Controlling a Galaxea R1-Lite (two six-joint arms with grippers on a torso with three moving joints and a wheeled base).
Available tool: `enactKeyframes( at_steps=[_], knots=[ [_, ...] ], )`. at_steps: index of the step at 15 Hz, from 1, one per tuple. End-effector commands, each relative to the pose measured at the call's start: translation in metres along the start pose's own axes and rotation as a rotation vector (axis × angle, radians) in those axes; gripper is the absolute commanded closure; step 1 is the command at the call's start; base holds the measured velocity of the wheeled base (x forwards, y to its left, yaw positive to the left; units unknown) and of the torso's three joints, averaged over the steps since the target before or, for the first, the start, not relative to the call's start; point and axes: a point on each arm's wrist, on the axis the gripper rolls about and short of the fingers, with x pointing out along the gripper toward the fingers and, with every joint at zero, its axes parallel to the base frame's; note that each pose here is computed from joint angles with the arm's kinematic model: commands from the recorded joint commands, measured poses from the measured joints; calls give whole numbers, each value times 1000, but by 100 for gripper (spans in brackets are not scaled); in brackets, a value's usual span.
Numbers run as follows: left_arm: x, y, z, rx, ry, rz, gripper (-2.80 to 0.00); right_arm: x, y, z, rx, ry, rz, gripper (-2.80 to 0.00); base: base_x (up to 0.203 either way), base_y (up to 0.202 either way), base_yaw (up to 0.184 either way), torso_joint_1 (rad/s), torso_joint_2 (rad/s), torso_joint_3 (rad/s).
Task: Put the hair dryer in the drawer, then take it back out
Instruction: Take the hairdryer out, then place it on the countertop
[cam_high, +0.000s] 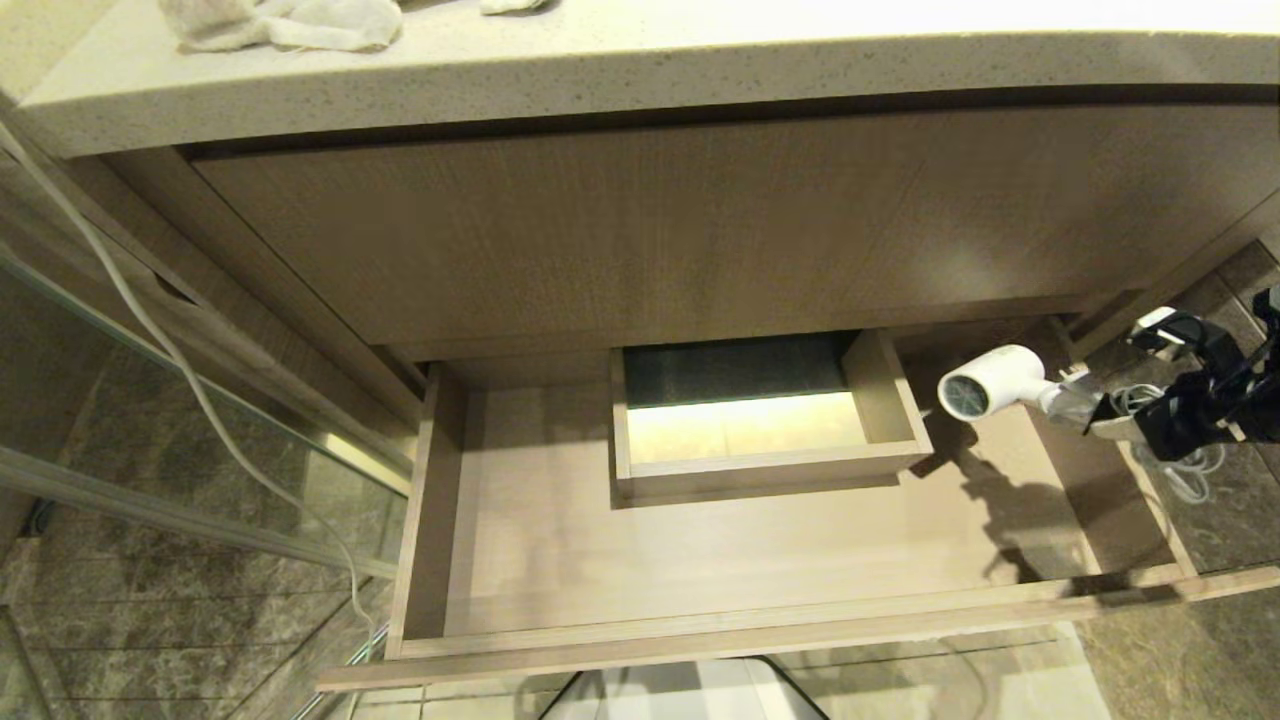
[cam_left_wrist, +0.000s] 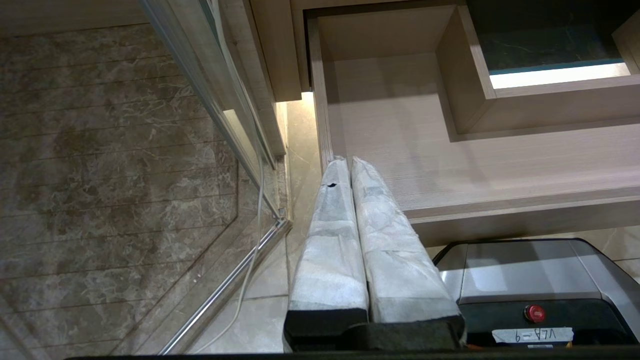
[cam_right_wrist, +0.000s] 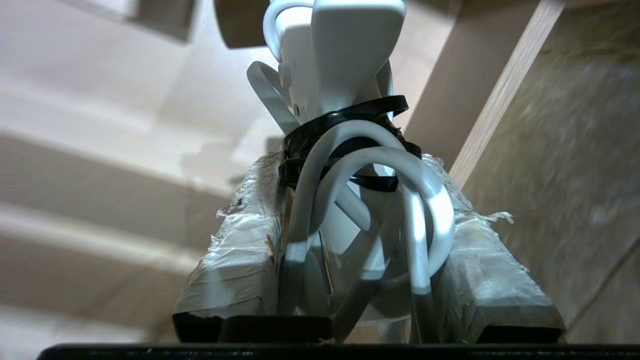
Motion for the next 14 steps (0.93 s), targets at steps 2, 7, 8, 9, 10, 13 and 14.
enactKeyframes(
  at_steps=[2, 7, 8, 9, 10, 13, 14],
  knots=[
    [0, 0, 0, 0, 1, 0, 0, -61, 18, 17, -12, -25, -20, 0, 0, 0, 0, 0, 0, 0],
    [0, 0, 0, 0, 1, 0, 0, -125, 46, 14, -13, -49, -77, 0, 0, 0, 0, 0, 0, 0],
    [0, 0, 0, 0, 0, 0, 0, -134, 49, 14, -14, -58, -94, 0, 0, 0, 0, 0, 0, 0],
    [0, 0, 0, 0, 0, 0, 0, -137, 50, 12, -9, -56, -98, 0, 0, 0, 0, 0, 0, 0],
    [0, 0, 0, 0, 1, 0, 0, -144, 52, 13, -12, -66, -112, 0, 0, 0, 0, 0, 0, 0],
    [0, 0, 0, 0, 1, 0, 0, -177, 60, 20, -23, -128, -187, 0, 0, 0, 0, 0, 0, 0],
    [0, 0, 0, 0, 1, 0, 0, -185, 64, 22, -31, -146, -204, 0, 0, 0, 0, 0, 0, 0]
  ],
)
